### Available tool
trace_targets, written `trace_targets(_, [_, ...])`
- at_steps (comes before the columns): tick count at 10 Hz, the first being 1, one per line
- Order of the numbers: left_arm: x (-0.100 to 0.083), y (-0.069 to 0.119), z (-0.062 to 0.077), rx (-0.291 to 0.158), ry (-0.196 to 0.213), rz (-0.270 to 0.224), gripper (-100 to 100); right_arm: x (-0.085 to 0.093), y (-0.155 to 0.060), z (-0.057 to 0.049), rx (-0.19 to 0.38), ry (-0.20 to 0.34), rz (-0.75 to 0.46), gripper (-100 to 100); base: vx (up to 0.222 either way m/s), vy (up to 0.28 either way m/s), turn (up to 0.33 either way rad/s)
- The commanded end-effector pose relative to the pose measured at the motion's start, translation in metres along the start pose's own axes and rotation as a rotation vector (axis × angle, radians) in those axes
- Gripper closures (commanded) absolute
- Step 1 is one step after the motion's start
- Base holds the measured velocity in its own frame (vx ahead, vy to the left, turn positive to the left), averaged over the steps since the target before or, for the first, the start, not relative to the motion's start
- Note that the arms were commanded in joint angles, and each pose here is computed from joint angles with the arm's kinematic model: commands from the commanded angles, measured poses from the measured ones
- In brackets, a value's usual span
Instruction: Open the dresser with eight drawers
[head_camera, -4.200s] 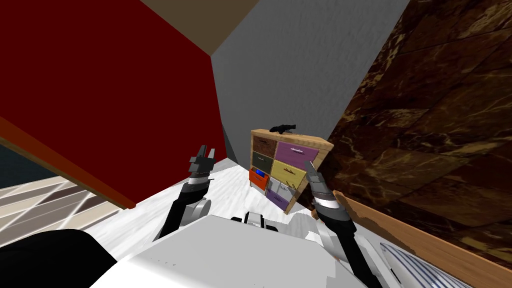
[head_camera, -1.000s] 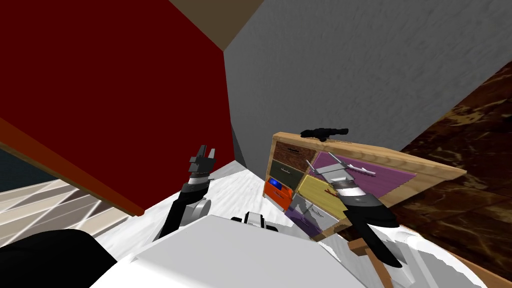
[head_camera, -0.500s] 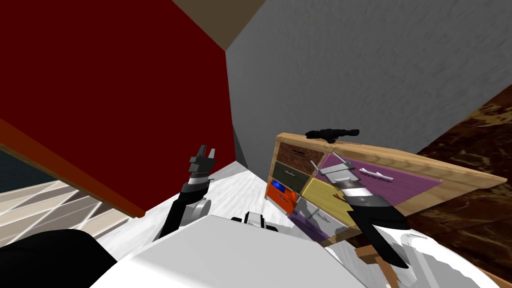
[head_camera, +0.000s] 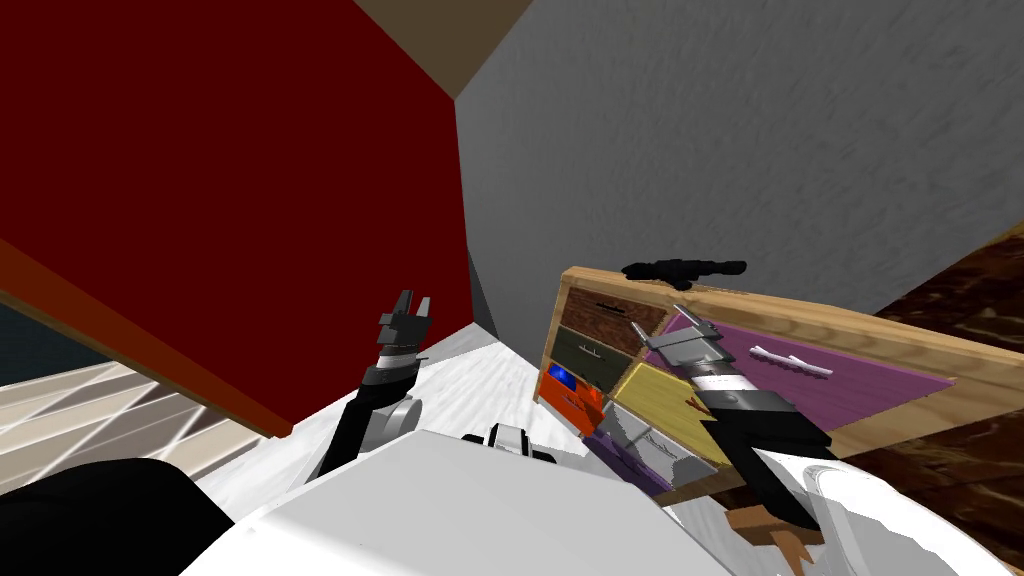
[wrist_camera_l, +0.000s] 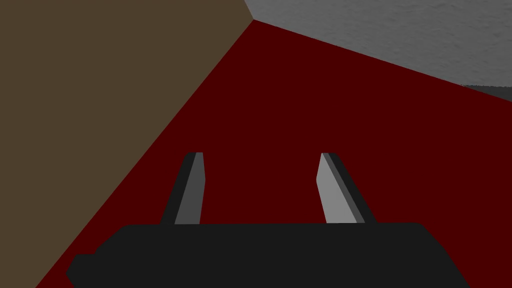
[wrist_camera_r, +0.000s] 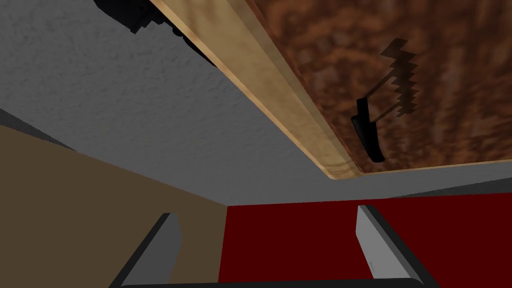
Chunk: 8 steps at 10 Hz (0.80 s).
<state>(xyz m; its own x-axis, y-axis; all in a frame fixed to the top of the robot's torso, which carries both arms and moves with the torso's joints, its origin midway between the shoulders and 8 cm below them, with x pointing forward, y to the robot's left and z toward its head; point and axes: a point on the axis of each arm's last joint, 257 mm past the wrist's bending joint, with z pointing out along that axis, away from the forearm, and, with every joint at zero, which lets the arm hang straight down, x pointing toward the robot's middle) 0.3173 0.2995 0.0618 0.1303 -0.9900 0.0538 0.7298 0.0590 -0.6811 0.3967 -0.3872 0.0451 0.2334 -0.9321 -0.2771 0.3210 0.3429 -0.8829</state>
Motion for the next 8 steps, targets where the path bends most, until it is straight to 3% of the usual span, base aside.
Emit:
trace_targets(1, [0.000,0.000,0.000,0.000,0.000,0.000,0,0.020,-0.008,-0.003,0.007,0.063,-0.112,-100,0.054,0.078,0.028])
trace_targets(8, [0.000,0.000,0.000,0.000,0.000,0.000,0,0.066,-0.018,-0.016,-0.011,0.216,-0.335,-100,0.046,0.069,0.018])
